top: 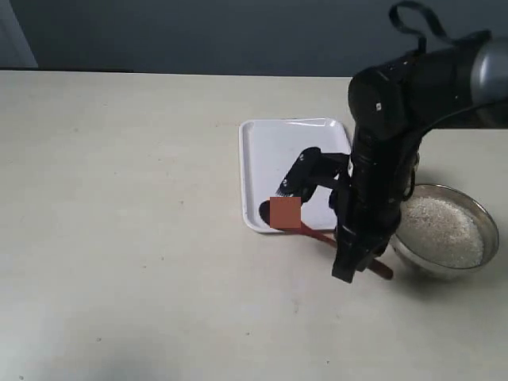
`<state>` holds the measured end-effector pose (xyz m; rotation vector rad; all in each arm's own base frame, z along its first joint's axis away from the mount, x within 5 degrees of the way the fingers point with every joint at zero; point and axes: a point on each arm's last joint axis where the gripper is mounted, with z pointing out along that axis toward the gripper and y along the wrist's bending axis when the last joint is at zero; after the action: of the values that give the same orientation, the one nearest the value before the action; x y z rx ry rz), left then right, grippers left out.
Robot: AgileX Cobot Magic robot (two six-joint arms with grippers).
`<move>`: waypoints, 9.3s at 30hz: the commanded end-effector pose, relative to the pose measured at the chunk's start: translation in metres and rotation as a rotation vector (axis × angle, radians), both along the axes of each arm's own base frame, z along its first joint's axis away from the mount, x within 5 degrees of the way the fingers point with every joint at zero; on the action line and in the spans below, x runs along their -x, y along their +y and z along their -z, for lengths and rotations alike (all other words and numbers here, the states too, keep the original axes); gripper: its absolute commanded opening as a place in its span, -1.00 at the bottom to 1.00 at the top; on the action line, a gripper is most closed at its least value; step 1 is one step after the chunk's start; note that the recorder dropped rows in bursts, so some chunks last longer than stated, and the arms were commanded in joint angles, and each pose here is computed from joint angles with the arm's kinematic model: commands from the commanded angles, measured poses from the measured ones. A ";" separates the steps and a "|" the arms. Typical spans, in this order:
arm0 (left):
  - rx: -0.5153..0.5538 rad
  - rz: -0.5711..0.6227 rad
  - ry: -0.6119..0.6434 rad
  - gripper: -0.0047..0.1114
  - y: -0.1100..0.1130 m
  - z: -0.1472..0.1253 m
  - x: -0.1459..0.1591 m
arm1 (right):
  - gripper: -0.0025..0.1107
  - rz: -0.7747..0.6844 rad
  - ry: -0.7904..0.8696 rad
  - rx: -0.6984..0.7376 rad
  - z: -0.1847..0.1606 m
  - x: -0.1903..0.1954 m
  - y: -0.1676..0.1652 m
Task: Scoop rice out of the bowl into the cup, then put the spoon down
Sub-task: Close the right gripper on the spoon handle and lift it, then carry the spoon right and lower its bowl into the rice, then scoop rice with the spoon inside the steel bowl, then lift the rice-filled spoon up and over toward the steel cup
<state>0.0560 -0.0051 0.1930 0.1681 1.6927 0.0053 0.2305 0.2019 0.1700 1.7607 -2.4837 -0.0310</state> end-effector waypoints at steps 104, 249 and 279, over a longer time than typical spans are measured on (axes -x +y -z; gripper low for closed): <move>0.009 0.000 -0.015 -0.91 0.000 -0.002 0.000 | -0.97 -0.276 -0.254 0.764 0.013 0.006 -0.095; 0.009 0.000 -0.015 -0.91 0.000 -0.002 0.000 | -0.97 0.109 -0.229 0.342 -0.060 -0.062 -0.114; 0.009 0.000 -0.015 -0.91 0.000 -0.002 0.000 | -0.97 0.244 -0.170 0.299 -0.044 -0.103 -0.140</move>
<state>0.0560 -0.0051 0.1930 0.1681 1.6927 0.0053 0.3304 0.0656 0.2108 1.4099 -2.6163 0.3913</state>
